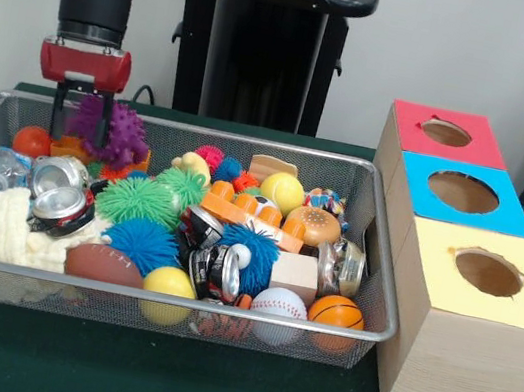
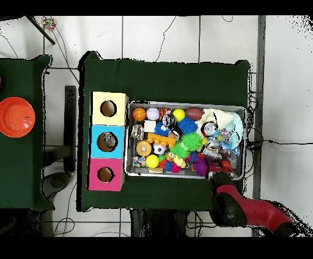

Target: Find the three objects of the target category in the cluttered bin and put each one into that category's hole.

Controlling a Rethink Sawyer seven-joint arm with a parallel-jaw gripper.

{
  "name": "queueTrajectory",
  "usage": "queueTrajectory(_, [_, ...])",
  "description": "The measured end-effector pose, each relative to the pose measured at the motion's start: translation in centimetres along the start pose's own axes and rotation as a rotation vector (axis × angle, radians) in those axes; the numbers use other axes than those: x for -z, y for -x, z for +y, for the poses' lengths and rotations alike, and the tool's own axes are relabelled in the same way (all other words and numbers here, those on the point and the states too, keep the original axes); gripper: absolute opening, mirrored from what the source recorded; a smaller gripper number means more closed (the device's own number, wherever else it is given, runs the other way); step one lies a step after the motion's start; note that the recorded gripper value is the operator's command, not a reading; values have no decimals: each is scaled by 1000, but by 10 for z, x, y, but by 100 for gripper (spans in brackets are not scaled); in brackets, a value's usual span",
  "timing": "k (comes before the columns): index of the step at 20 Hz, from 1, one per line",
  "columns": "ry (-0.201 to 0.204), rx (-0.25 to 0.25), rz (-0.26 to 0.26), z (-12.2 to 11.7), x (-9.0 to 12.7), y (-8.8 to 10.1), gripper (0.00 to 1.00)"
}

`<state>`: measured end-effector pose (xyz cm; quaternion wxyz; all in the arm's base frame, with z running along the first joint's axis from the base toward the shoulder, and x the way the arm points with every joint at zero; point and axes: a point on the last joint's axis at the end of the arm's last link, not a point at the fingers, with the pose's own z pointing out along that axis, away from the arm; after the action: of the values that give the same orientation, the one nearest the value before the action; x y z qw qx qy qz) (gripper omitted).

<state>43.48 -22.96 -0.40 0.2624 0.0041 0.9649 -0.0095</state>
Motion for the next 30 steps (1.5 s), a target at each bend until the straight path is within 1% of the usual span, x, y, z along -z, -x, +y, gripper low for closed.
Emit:
queueTrajectory(2, [4, 21, -7, 10, -1, 11, 100])
queueTrajectory(6, [11, 33, -13, 19, -3, 20, 100])
queueTrajectory(11, [11, 20, -11, 20, -4, 23, 100])
queueTrajectory(16, [13, 10, 7, 21, -7, 26, 100])
queueTrajectory(19, [11, 16, 11, 23, -10, 31, 100])
queueTrajectory(21, [8, 30, 16, 25, -15, 39, 100])
queueTrajectory(23, [6, 36, 22, 26, -17, 42, 100])
queueTrajectory(24, [2, 45, 44, 29, -19, 44, 100])
queueTrajectory(27, [0, 53, 78, 33, -20, 45, 100])
queueTrajectory(30, [-5, 43, 152, 35, -21, 49, 100])
